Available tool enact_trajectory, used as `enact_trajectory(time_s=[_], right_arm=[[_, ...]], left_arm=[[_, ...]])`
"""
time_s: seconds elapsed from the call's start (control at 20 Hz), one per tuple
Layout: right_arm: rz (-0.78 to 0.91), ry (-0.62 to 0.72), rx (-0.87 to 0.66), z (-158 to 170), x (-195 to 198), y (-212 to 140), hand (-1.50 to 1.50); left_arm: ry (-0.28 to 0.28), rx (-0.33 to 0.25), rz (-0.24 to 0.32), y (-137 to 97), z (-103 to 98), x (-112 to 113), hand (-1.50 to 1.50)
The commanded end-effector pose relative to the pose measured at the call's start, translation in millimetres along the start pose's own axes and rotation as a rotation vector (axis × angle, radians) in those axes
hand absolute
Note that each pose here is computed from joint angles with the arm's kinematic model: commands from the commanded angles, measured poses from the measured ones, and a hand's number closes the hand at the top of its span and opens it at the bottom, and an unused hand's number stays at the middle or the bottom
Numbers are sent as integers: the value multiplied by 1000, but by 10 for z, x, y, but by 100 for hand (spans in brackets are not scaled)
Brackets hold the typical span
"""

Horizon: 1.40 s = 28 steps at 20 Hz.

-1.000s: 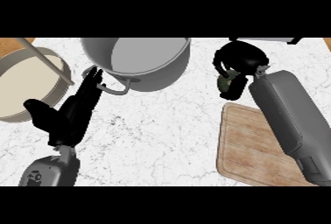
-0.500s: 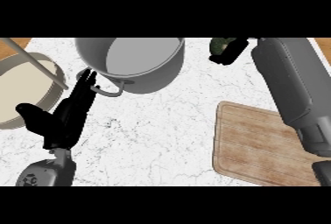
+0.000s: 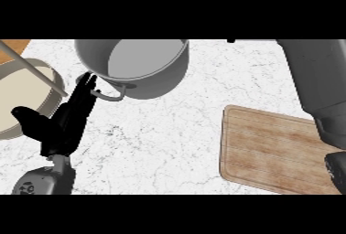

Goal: Pick the squash from the cutting board and place it in the pot

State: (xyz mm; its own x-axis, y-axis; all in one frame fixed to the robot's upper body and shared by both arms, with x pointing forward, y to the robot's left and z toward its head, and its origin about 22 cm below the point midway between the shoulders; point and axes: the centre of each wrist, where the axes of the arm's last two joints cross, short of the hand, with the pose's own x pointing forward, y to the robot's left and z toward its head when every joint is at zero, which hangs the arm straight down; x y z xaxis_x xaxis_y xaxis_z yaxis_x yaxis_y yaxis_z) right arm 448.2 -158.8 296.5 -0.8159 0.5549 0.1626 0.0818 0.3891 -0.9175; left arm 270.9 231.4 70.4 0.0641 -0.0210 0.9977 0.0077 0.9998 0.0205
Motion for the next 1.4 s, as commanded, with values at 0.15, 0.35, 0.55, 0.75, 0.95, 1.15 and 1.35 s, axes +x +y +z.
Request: enact_trajectory(time_s=[0.15, 0.35, 0.55, 0.75, 0.95, 1.15, 1.35], right_arm=[[-118, -77, -14, -413, 483, -41, 150], [-111, -34, 11, -534, 656, -96, 150], [-123, 8, 34, -793, 923, 352, 150], [-74, 50, 69, -1021, 997, 182, 150], [-102, 63, 77, -1068, 977, 562, 150], [-3, 23, 144, -1035, 882, 713, 150], [-214, 214, 241, -1010, 800, 900, -150]], left_arm=[[43, -3, 10, -191, 67, -117, 0], [40, 1, 8, -27, 88, -149, 0], [23, 1, -2, 23, 37, -92, 0], [16, -28, 3, -252, 4, -125, 0], [8, -35, 2, -109, -61, -60, 0], [14, -42, 1, -247, -19, -50, 0], [-5, -49, -5, -212, 32, -31, 0]])
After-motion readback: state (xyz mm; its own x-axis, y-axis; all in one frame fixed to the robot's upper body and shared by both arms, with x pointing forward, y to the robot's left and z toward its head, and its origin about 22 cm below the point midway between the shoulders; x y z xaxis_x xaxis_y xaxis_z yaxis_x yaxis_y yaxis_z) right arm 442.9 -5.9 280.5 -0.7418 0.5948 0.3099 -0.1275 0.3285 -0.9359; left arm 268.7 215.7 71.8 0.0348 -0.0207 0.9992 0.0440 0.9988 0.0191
